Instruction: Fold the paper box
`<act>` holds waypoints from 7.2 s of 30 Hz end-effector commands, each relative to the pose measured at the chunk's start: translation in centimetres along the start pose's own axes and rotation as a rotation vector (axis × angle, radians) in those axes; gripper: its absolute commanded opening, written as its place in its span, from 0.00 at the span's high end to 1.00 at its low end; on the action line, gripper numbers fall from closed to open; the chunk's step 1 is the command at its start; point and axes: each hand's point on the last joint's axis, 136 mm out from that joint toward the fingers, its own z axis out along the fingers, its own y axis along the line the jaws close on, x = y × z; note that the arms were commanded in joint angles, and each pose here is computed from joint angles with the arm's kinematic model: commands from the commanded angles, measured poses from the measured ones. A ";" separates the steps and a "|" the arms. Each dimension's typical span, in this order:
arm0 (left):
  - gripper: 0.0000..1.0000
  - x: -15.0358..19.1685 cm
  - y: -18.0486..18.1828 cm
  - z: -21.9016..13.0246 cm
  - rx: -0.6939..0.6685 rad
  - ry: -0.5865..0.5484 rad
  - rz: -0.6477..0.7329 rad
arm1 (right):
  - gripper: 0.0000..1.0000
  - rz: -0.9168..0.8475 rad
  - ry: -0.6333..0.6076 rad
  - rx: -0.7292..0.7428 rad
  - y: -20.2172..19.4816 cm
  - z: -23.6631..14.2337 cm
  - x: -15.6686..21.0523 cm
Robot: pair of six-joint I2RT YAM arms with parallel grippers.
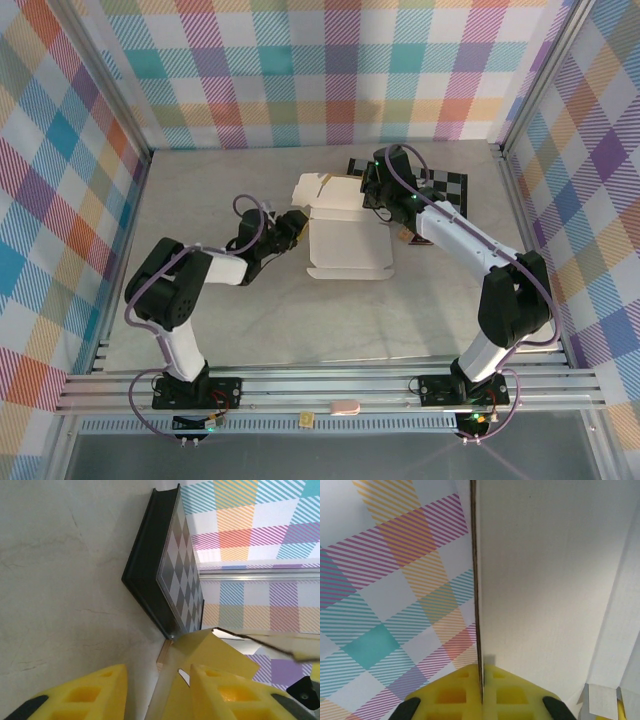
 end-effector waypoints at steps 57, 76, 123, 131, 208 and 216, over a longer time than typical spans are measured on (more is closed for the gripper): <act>0.65 -1.2 -0.6 -8.4 -0.167 -0.072 0.096 | 1.00 0.039 0.039 0.037 -0.6 -0.9 0.8; 0.59 -2.0 -0.4 -2.3 -0.014 -0.069 -0.020 | 1.00 0.049 0.046 0.032 -0.5 -0.8 0.9; 0.46 2.8 -4.7 -12.2 -0.316 0.118 0.526 | 1.00 -0.028 -0.083 0.140 -2.1 -2.8 0.1; 0.51 0.8 -4.8 -10.9 -0.393 0.201 0.930 | 1.00 -0.076 -0.079 0.261 -3.5 -2.9 0.5; 0.78 1.8 3.7 -10.0 -0.409 0.214 0.853 | 1.00 -0.451 0.337 -0.093 -7.9 0.2 4.8; 0.77 0.4 3.4 -11.1 -0.464 0.139 0.864 | 1.00 -0.457 0.422 -0.199 -5.8 -1.1 7.2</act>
